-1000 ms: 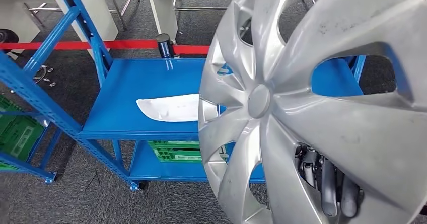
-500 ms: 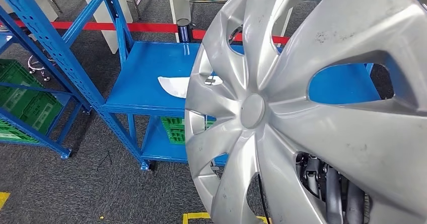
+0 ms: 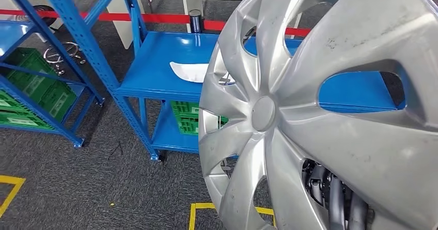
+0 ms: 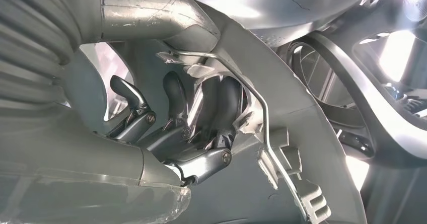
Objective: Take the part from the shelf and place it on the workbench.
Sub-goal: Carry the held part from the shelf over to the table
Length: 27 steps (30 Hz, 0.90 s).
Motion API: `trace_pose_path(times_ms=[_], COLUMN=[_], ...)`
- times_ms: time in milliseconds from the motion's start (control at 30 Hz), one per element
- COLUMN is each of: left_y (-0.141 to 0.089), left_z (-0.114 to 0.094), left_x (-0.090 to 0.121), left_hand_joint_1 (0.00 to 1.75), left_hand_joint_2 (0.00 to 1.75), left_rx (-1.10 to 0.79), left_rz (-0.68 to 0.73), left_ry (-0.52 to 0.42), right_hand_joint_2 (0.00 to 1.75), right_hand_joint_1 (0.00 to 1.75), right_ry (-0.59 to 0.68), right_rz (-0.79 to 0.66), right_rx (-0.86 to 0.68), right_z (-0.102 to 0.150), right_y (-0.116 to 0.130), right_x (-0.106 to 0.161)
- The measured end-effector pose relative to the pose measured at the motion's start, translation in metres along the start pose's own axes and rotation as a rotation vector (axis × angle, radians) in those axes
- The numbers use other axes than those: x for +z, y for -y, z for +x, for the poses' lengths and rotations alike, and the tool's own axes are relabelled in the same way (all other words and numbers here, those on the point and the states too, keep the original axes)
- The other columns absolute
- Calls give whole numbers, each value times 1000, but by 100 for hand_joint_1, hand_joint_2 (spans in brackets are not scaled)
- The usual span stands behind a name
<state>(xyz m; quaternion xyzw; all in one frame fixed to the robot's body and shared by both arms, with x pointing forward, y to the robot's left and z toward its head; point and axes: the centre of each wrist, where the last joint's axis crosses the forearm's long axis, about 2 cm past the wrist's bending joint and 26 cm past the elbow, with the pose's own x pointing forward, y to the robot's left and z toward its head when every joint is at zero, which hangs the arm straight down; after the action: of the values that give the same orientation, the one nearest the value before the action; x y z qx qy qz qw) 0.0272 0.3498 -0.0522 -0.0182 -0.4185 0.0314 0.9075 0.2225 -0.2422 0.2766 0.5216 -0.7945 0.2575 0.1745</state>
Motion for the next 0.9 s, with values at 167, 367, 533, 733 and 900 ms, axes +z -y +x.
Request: trace_pose_path(times_ms=[167, 367, 533, 733, 900], left_y=[-2, -2, -2, -4, -2], left_z=[-2, -3, -4, -9, -7], left_x=[3, 4, 6, 14, 14], left_hand_joint_1=[0, 0, 0, 0, 0], left_hand_joint_2=[175, 175, 175, 175, 175], left_rx=[1, 8, 37, 96, 114], left_rz=[6, 13, 44, 110, 124], left_ry=[-4, -3, 4, 5, 8], right_hand_joint_2=[175, 175, 175, 175, 175], right_hand_joint_1=[161, 161, 161, 161, 161], right_ry=[-25, -153, -277, -321, -325], right_rz=[1, -4, -32, -47, -54], right_rx=[40, 182, 388, 570, 627], right_z=[0, 1, 3, 9, 14], right_y=[1, 4, 6, 9, 9], right_x=[2, 8, 17, 25, 28])
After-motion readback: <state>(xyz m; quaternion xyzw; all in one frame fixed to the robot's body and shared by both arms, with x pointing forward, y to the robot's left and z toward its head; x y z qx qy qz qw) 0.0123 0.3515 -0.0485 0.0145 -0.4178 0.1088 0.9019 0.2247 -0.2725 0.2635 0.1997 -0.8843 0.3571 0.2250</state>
